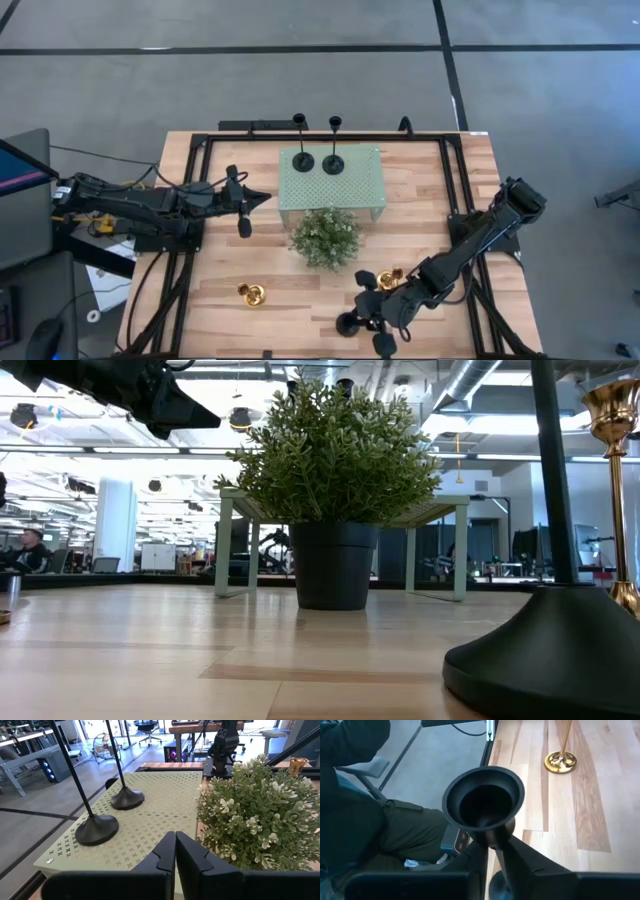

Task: Pick & Place candle stick holders
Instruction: Put the black candle holder on the shelf

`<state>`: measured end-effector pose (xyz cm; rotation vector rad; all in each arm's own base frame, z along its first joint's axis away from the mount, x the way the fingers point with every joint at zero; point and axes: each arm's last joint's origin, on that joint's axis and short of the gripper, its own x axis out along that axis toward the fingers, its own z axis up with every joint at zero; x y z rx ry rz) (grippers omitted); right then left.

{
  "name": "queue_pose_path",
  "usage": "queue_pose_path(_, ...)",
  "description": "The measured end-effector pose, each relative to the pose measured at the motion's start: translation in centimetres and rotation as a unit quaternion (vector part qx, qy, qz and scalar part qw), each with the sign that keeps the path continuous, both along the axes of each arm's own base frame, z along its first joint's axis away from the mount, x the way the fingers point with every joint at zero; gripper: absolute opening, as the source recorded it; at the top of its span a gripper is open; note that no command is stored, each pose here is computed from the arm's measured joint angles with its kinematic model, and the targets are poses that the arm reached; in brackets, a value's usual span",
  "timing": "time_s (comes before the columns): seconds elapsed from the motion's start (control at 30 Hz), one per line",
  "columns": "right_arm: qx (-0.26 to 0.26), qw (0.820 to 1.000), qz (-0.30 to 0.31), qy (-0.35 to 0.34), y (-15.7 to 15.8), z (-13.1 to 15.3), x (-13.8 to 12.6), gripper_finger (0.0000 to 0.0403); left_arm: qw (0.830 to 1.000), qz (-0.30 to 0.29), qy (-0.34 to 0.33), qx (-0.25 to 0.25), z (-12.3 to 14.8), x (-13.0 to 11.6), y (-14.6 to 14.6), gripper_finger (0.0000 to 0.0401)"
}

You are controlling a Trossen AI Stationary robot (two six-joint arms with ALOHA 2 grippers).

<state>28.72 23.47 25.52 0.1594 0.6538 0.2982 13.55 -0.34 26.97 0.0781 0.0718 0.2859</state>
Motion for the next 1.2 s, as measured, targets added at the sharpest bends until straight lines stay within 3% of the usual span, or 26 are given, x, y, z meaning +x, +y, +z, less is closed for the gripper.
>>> queue_pose_path(0.2, -0.008, 1.000, -0.001, -0.005, -0.1, 0.2, -0.1, 0.0004, 1.000, 0.000, 0.000, 0.000, 0.0, 0.0, 0.0, 0.0011)
queue_pose_path(0.63, -0.042, 0.998, -0.026, -0.049, -1.6, 3.2, -1.5, 0.0001, 1.000, 0.000, 0.001, 0.000, 0.0, 0.0, 0.0, 0.0011)
queue_pose_path(0.8, -0.050, 0.998, -0.039, -0.018, -1.9, 2.6, -1.7, 0.0001, 1.000, 0.000, 0.001, 0.000, 0.0, 0.0, 0.0, 0.0011)
queue_pose_path(1.2, -0.084, 0.994, -0.064, 0.026, -1.9, -1.8, 1.1, 0.0000, 1.000, 0.000, 0.001, 0.000, 0.0, 0.0, 0.0, 0.0011)
